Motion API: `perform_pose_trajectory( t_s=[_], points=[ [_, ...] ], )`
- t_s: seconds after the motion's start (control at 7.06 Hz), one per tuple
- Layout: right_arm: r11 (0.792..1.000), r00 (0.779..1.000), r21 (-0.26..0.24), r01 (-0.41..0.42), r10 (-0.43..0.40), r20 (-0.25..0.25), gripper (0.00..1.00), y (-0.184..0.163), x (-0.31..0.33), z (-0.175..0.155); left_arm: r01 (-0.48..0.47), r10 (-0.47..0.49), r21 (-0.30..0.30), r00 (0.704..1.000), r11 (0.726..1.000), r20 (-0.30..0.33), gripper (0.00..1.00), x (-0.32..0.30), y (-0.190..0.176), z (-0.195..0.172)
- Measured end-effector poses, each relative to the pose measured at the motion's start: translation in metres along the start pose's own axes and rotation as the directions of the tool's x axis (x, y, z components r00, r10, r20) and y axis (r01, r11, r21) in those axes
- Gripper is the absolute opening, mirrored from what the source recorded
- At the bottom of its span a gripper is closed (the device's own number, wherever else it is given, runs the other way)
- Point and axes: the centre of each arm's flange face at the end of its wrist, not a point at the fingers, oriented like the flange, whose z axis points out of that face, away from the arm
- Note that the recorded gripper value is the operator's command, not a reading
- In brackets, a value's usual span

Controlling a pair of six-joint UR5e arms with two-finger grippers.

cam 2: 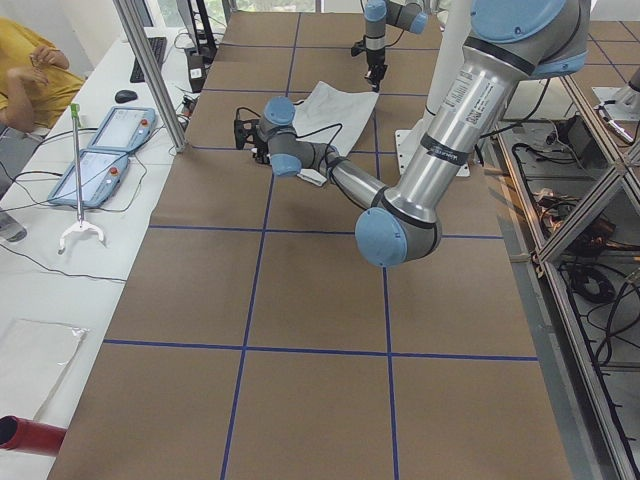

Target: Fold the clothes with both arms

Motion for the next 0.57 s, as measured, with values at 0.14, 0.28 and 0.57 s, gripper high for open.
perform_pose_trajectory(
  t_s=[0.14, 0.28, 0.57],
  points=[
    [0.999, 0.999, -0.045, 0.023, -0.025, -0.035, 0.99, 0.016, 0.014, 0.0, 0.003, -0.003, -0.052, 1.0, 0.999, -0.004, 0.92, 0.01, 0.03, 0.007],
    [0.996, 0.998, -0.074, 0.04, -0.044, -0.05, 1.0, 0.028, 0.021, -0.001, 0.019, -0.02, -0.098, 1.0, 0.995, -0.006, 1.0, 0.014, 0.062, 0.009],
    [0.997, 0.999, -0.076, 0.034, -0.037, -0.035, 1.0, 0.027, 0.018, -0.009, 0.135, -0.132, -0.165, 0.991, 0.977, 0.032, 1.0, 0.016, 0.121, -0.006]
  ],
)
